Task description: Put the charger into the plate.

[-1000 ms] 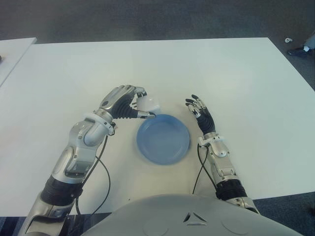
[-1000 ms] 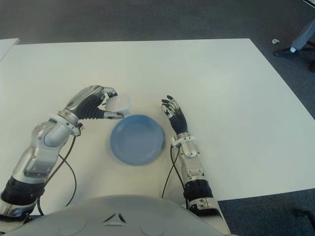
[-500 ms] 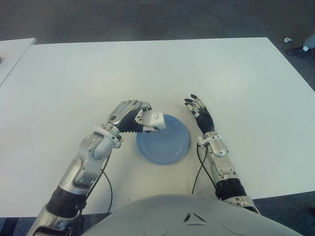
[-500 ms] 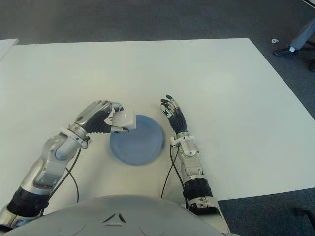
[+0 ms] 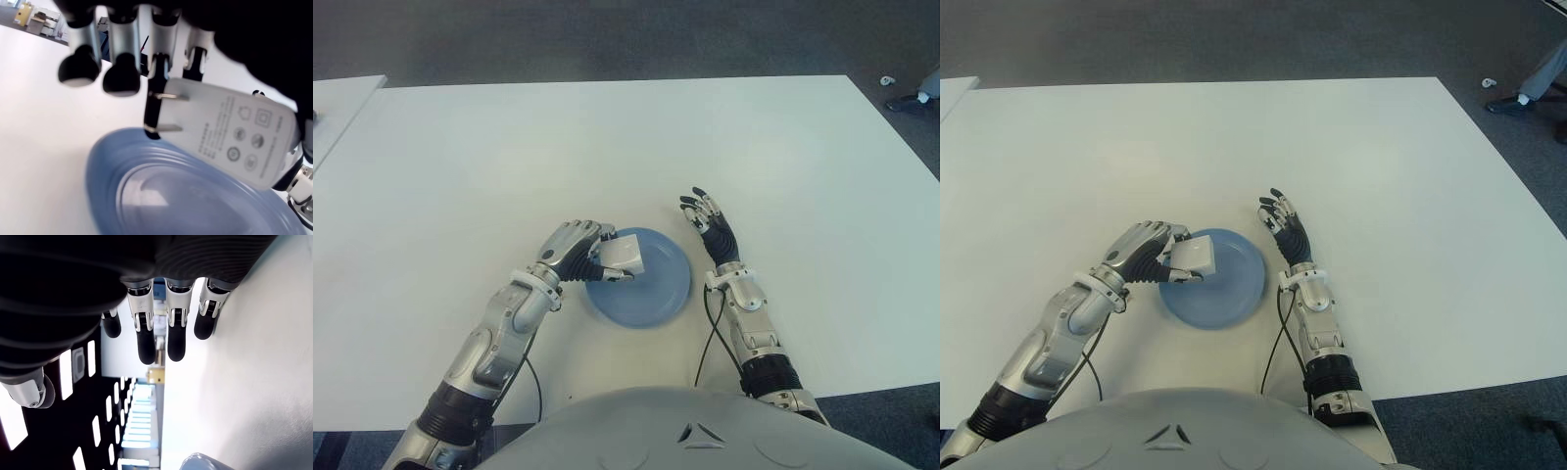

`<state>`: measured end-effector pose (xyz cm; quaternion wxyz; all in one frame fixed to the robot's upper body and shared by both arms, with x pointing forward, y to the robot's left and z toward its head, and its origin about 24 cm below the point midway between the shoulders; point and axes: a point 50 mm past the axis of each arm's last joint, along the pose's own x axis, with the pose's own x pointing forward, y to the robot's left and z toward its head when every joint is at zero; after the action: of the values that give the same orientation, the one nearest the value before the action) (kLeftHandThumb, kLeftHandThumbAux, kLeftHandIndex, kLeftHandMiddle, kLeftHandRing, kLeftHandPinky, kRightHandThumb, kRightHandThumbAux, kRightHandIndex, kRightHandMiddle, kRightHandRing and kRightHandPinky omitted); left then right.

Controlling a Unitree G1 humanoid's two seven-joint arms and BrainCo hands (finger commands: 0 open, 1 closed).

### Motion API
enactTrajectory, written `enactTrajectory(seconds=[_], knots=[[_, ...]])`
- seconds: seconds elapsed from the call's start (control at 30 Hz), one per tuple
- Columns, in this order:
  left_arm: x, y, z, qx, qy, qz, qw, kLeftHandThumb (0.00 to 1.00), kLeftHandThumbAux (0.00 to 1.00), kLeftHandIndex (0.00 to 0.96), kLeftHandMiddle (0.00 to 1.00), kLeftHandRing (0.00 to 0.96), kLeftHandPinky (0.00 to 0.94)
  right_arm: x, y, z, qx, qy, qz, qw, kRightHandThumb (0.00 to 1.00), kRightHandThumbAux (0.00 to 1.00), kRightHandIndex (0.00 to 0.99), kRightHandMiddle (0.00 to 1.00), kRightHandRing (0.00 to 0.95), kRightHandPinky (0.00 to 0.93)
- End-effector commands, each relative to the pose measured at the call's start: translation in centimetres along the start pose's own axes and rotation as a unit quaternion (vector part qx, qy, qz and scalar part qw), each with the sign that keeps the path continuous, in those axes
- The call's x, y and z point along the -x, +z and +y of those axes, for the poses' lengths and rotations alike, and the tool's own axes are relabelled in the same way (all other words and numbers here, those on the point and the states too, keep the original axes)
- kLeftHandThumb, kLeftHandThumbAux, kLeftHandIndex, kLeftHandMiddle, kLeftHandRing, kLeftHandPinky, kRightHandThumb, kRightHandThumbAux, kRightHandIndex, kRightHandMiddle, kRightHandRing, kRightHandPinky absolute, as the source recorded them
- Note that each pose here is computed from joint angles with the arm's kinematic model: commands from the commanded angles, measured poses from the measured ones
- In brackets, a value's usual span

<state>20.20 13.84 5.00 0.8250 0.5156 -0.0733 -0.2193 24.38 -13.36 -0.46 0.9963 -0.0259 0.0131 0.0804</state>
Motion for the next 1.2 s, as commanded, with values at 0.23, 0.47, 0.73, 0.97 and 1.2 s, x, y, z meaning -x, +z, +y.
enactTrajectory(seconds=[0.23, 0.47, 0.73, 0.97, 1.2], knots=[[-0.1, 0.0, -1.3, 0.001, -0.005, 0.010, 1.000, 0.745, 0.694, 0.443, 0.847, 0.838, 0.819, 0.6, -1.1, 0.3, -0.006, -0.002, 0.038, 0.999, 0.000, 0.426, 0.084, 0.235, 0.201, 0.093], [-0.2, 0.1, -1.6, 0.002, -0.011, 0.010, 1.000, 0.746, 0.695, 0.443, 0.850, 0.842, 0.837, 0.5, -1.0, 0.4, -0.006, -0.001, 0.038, 0.999, 0.000, 0.434, 0.087, 0.239, 0.201, 0.092], [-0.2, 0.2, -2.0, -0.001, -0.015, 0.007, 1.000, 0.745, 0.695, 0.443, 0.850, 0.840, 0.822, 0.6, -0.9, 0.6, -0.007, -0.004, 0.038, 0.999, 0.000, 0.436, 0.087, 0.233, 0.192, 0.088], [-0.3, 0.2, -2.2, -0.018, 0.004, -0.004, 1.000, 0.740, 0.694, 0.443, 0.827, 0.816, 0.777, 0.6, -0.9, 0.7, -0.008, -0.004, 0.039, 0.999, 0.000, 0.428, 0.082, 0.232, 0.195, 0.091], [-0.5, 0.2, -2.6, -0.065, 0.013, -0.035, 0.997, 0.533, 0.523, 0.286, 0.529, 0.505, 0.449, 0.6, -0.8, 0.8, -0.010, -0.003, 0.040, 0.999, 0.000, 0.418, 0.074, 0.230, 0.195, 0.083]])
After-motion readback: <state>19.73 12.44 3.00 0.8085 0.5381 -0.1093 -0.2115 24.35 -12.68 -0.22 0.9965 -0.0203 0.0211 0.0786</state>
